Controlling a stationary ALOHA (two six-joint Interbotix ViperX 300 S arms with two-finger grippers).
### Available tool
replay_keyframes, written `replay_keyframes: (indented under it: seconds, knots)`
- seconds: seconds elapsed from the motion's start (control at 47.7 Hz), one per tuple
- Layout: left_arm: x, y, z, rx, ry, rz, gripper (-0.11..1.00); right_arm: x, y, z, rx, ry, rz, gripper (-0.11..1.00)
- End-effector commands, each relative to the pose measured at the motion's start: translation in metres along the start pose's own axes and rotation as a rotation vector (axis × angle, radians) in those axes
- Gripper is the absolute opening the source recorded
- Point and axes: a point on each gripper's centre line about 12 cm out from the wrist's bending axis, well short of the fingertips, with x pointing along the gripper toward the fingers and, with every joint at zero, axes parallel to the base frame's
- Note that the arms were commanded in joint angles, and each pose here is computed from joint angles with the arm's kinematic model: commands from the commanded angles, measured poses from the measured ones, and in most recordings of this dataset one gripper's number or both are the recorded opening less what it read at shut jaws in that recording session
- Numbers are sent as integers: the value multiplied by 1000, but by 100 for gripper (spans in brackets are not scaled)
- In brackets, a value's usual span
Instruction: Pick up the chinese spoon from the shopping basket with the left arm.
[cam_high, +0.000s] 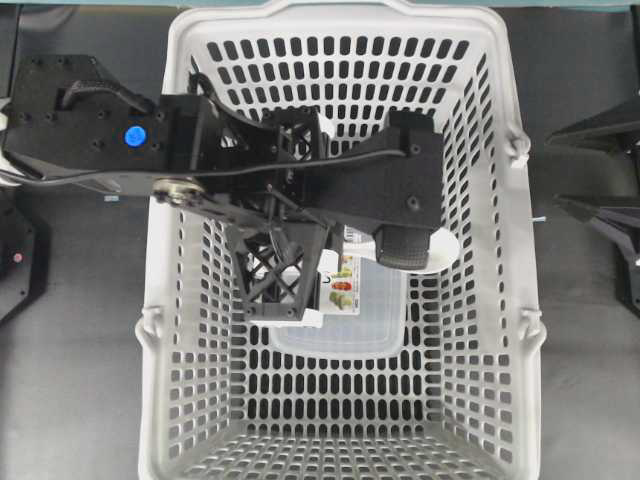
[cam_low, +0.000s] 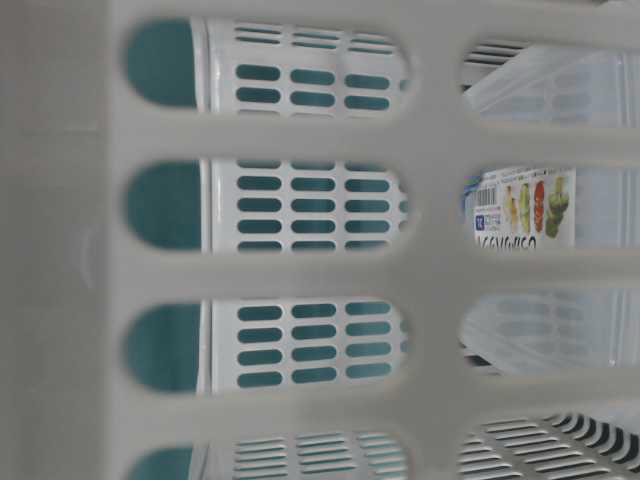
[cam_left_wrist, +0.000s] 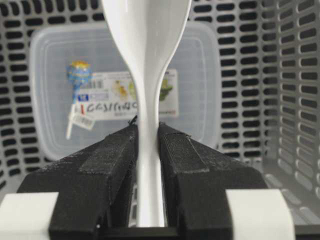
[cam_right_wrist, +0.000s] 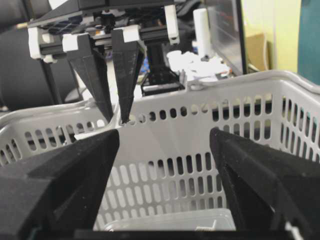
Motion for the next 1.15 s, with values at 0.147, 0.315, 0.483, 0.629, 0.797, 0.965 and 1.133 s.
replay_keyframes:
  seconds: [0.147, 0.315, 0.483, 0.629, 0.797, 0.965, 1.133]
  knots:
    - [-7, 2, -2, -9, -14, 4, 13, 2, -1, 3, 1, -8, -4, 71]
    - [-6, 2, -3, -8, -8, 4, 13, 2, -1, 3, 1, -8, -4, 71]
    - [-3, 3, -3, -8, -3, 5, 13, 2, 0, 3, 1, -8, -3, 71]
    - [-3, 2, -3, -8, -1, 4, 13, 2, -1, 2, 2, -7, -5, 71]
    - [-3, 2, -3, -8, -1, 4, 13, 2, -1, 2, 1, -5, -5, 71]
    - [0, 2, -3, -8, 2, 5, 13, 2, -1, 2, 1, -5, -5, 71]
    - [5, 3, -1, -7, 2, 6, 13, 2, -1, 2, 1, -5, -5, 71]
